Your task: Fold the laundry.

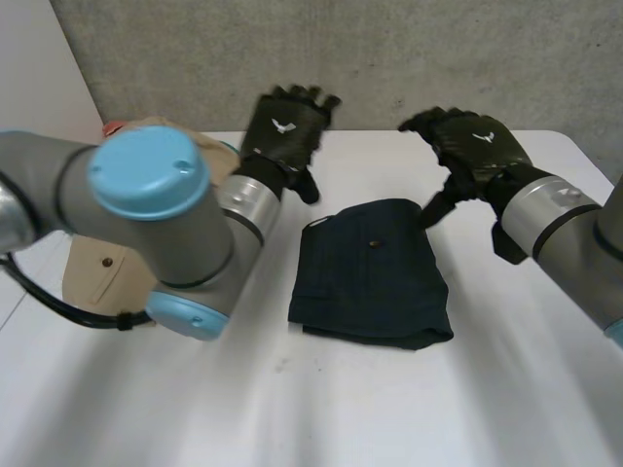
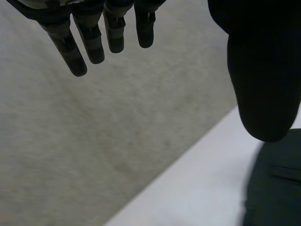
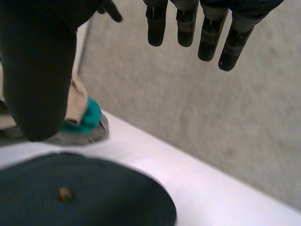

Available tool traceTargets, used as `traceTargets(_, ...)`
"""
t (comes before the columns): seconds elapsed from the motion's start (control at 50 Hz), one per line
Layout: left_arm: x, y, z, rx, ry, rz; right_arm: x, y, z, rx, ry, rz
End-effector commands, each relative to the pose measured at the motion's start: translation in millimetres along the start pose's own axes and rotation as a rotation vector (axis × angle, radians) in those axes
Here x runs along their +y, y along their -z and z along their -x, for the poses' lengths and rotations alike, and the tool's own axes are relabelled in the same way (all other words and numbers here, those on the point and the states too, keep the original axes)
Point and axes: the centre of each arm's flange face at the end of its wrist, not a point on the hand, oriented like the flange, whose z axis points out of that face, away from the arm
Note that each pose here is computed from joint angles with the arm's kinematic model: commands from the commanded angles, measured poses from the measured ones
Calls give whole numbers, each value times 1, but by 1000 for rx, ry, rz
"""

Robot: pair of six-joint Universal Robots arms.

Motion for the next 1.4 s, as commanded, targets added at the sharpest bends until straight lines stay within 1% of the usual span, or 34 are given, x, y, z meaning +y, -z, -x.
traceTargets(0.02, 33, 2, -36, 99, 14, 161, 38, -20, -13, 12, -6, 226)
traceTargets(0.12, 66, 4, -46, 132, -2, 271, 71, -33, -17, -2, 44, 330)
traceTargets(0.2, 93, 8, -52, 155, -25, 361, 94, -41, -20, -3, 88, 380)
traceTargets(0.28, 113, 14, -55, 184, -89, 440, 115, -45, -24, 10, 129, 430)
traceTargets(0.3, 118, 15, -56, 194, -121, 459, 118, -46, -24, 14, 142, 436)
traceTargets(0.38, 124, 17, -57, 209, -174, 477, 127, -49, -29, 30, 224, 461)
traceTargets(0.44, 122, 16, -56, 199, -185, 479, 127, -51, -29, 32, 289, 463)
traceTargets(0.5, 112, 14, -54, 193, -182, 457, 122, -51, -26, 28, 307, 452)
traceTargets(0.58, 75, 7, -44, 162, -162, 372, 97, -49, -17, 29, 282, 378)
traceTargets(0.62, 52, 8, -39, 148, -136, 327, 76, -46, -16, 54, 239, 301)
traceTargets(0.68, 32, 9, -34, 139, -91, 289, 62, -36, -17, 89, 156, 225)
traceTargets(0.7, 20, 12, -32, 148, -52, 268, 60, -33, -16, 94, 138, 209)
traceTargets(0.74, 9, 16, -31, 176, -10, 248, 55, -24, -17, 112, 79, 175)
traceTargets(0.78, -7, 23, -28, 226, 41, 217, 50, -16, -18, 130, 35, 153)
traceTargets(0.8, -11, 26, -26, 242, 54, 211, 49, -12, -20, 139, 16, 152)
traceTargets(0.82, -15, 28, -23, 258, 65, 203, 53, -3, -28, 166, -44, 167)
traceTargets(0.84, -19, 32, -18, 292, 81, 198, 56, 1, -33, 179, -69, 179)
traceTargets(0.88, -20, 38, -14, 333, 91, 200, 64, 9, -41, 202, -108, 208)
traceTargets(0.92, -17, 48, -12, 410, 111, 210, 80, 18, -48, 215, -154, 263)
traceTargets(1.0, -12, 60, -8, 480, 142, 232, 107, 35, -38, 152, -184, 349)
traceTargets(1.14, 3, 67, -3, 490, 165, 281, 120, 35, -29, 84, -179, 346)
traceTargets(1.2, 4, 67, -4, 492, 167, 283, 132, 29, -26, 66, -179, 354)
traceTargets(1.32, 3, 68, -6, 496, 169, 282, 135, 16, -14, 25, -145, 323)
traceTargets(1.4, 3, 69, -6, 499, 169, 282, 146, 9, -8, 2, -139, 345)
